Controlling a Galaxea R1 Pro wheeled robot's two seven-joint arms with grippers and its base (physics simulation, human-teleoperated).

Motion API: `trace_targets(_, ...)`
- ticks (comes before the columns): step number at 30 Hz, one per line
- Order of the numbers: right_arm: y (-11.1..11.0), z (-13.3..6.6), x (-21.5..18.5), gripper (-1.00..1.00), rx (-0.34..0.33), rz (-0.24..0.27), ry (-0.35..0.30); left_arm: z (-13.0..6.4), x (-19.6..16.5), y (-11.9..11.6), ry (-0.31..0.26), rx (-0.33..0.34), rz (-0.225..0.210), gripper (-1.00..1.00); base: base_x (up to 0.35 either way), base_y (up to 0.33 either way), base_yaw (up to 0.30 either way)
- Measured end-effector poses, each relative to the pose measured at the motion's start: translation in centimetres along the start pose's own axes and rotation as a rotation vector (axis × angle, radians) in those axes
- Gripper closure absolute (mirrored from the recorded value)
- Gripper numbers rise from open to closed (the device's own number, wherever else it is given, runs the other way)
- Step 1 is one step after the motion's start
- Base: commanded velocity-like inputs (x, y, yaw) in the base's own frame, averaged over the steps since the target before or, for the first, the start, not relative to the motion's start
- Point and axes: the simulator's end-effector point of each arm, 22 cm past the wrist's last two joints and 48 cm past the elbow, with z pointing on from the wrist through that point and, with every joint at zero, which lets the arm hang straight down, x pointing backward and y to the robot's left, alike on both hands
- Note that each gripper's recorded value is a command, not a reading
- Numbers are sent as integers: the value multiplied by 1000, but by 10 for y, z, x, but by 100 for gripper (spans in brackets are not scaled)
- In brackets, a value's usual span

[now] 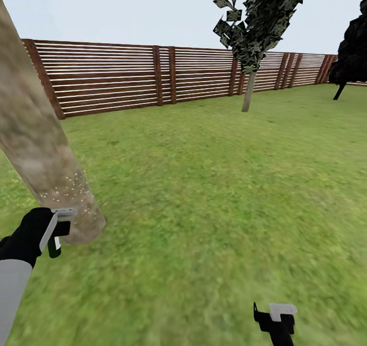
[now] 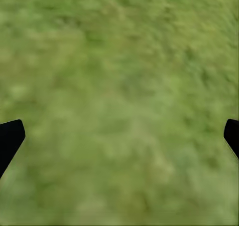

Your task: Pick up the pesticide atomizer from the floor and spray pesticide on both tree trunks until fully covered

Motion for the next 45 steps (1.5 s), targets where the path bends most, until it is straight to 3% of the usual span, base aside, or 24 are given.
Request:
trace_targets(7,0,0,0,-100,0,0,0,20,31,15,65,-62,5,100,130,-10,31)
trace_targets(9,0,0,1,-100,0,0,2,32,36,18,4,-76,9,100,2,0,210)
trace_targets(11,0,0,2,-100,0,0,3,48,54,18,2,-84,5,100,0,0,190)
trace_targets(13,0,0,2,-100,0,-1,4,50,56,16,2,-84,7,100,29,0,56)
trace_targets(18,-1,0,3,-100,1,-2,5,57,74,-1,37,-60,8,100,298,24,3)
trace_targets(21,-1,0,3,-100,1,-2,5,70,115,-1,134,-62,16,100,259,204,0)
trace_targets(24,-1,0,2,-100,2,-1,5,72,127,-3,162,-55,17,100,70,62,0)
trace_targets(28,-1,0,3,-100,2,-2,5,73,134,-19,169,-27,27,100,-183,4,0)
trace_targets(30,1,1,1,-100,-2,-1,3,75,131,-30,133,-14,47,100,-333,0,0)
trace_targets(32,18,1,-6,-100,-70,-48,-19,76,129,-46,109,53,62,100,-339,0,0)
trace_targets(33,37,3,-21,-100,-136,-80,-58,77,137,-60,111,115,88,100,-341,0,0)
trace_targets(34,66,8,-61,-100,-226,-93,-144,77,148,-80,85,206,171,100,-341,0,0)
trace_targets(35,95,8,-87,-100,-327,-104,-179,77,142,-95,-2,270,267,100,-341,0,0)
trace_targets(37,134,-1,-91,-100,-496,-166,-149,71,148,-120,-57,387,426,100,-341,0,0)
trace_targets(38,147,-5,-93,-100,-563,-208,-141,65,152,-133,-62,448,480,100,-329,0,0)
trace_targets(39,163,-10,-96,-100,-652,-281,-136,56,157,-150,-76,534,541,100,-307,0,0)
trace_targets(41,180,-16,-98,-100,-760,-382,-107,42,162,-171,-102,642,626,100,-275,0,0)
trace_targets(43,197,-24,-110,-100,-863,-427,-87,30,175,-184,-83,730,707,100,-250,0,0)
trace_targets(45,214,-40,-128,-100,-968,-455,-111,25,182,-187,-65,757,760,100,-137,0,0)
